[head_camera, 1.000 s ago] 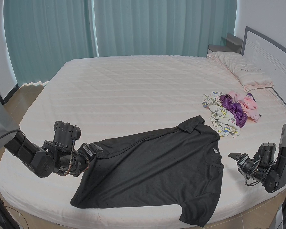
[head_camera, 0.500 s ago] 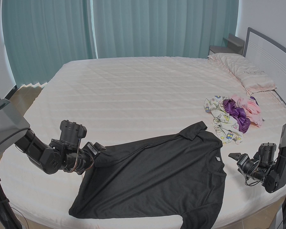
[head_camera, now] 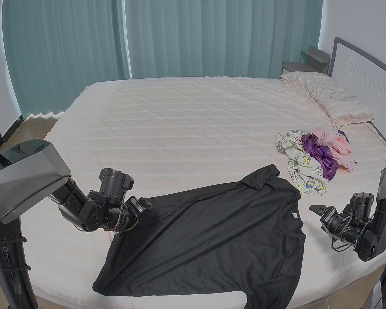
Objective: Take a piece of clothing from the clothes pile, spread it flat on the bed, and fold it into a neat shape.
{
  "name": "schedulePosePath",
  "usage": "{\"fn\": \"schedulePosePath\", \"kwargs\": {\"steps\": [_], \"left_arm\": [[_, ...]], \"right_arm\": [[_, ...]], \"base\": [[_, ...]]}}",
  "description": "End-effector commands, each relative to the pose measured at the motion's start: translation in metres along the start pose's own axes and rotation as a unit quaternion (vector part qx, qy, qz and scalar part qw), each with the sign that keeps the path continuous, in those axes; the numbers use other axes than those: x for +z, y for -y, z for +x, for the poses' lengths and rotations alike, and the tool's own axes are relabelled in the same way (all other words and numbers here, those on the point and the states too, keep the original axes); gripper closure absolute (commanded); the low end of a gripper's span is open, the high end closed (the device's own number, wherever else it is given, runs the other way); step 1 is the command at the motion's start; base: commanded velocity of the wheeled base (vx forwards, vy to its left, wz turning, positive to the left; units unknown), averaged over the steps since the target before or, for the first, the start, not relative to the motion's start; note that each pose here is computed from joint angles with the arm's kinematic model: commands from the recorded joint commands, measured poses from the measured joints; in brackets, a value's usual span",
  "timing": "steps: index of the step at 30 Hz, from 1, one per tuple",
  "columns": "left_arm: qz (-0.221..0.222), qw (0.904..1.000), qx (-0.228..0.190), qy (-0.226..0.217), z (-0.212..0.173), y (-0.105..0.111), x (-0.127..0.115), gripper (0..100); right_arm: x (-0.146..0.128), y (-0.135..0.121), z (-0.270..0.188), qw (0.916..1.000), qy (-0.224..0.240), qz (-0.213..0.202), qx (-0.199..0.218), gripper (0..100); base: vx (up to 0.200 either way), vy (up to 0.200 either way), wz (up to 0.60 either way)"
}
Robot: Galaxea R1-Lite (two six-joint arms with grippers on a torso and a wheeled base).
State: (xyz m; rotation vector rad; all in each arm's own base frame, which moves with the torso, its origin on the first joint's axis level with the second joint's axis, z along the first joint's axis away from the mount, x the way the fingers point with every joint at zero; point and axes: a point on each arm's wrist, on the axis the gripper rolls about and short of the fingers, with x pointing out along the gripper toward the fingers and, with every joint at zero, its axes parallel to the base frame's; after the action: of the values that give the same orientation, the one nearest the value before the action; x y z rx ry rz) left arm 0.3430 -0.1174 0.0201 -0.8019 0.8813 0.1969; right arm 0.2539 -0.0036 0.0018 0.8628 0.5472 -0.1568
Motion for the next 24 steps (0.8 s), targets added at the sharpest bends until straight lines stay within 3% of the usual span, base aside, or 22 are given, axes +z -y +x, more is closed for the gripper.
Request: {"fn": "schedulePosePath", "kwargs": {"steps": [1, 18, 19, 24], "left_arm": [[0.003, 0.9999, 0.010, -0.006, 0.008, -0.004, -0.003, 0], [0.026, 0.9989, 0.040, 0.000, 0.027, -0.006, -0.008, 0], [0.024, 0.9990, 0.038, 0.003, 0.027, -0.004, -0.006, 100], [0.022, 0.9994, 0.024, 0.011, 0.021, 0.003, -0.002, 100]], "right_arm": [[-0.001, 0.001, 0.001, 1.0000, -0.002, 0.001, -0.002, 0], [-0.001, 0.002, 0.002, 1.0000, -0.003, 0.001, -0.004, 0], [-0.001, 0.002, 0.001, 1.0000, -0.004, 0.001, -0.004, 0], [-0.002, 0.002, 0.002, 1.0000, -0.004, 0.001, -0.004, 0]], "base": [[0.000, 0.000, 0.00], [0.000, 0.000, 0.00], [0.000, 0.000, 0.00], [0.000, 0.000, 0.00]]}}
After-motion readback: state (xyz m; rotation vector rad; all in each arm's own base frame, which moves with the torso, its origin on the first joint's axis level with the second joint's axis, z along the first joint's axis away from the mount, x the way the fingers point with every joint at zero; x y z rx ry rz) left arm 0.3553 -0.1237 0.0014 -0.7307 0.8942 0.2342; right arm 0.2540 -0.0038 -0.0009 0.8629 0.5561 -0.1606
